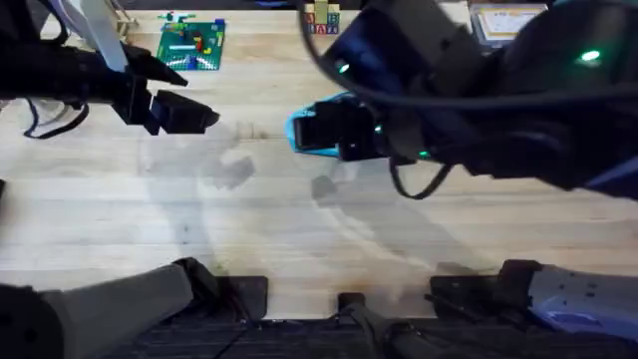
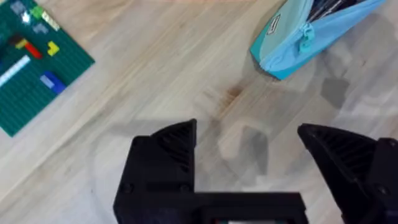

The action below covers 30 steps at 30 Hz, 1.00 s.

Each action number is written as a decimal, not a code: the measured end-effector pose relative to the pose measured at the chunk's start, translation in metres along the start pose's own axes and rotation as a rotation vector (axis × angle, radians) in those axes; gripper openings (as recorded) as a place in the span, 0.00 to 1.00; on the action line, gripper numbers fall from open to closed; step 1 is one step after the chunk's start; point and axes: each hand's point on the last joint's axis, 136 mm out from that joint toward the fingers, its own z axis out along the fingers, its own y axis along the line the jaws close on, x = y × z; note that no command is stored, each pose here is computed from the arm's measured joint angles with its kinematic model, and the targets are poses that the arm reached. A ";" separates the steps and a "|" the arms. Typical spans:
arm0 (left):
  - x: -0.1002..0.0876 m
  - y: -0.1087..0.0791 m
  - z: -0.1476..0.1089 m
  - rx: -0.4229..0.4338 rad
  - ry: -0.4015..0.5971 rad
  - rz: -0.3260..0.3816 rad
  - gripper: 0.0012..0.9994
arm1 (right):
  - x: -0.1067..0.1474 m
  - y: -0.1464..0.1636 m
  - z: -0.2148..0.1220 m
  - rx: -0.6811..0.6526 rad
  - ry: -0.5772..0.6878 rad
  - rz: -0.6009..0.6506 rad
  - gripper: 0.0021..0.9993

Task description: Unzip the bag, pick up the pens from the table one at a time and place them inside, then zip the bag closed.

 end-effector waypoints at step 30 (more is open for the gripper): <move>0.005 0.019 0.028 0.082 -0.053 0.002 0.99 | -0.010 0.048 0.051 0.042 0.014 0.047 1.00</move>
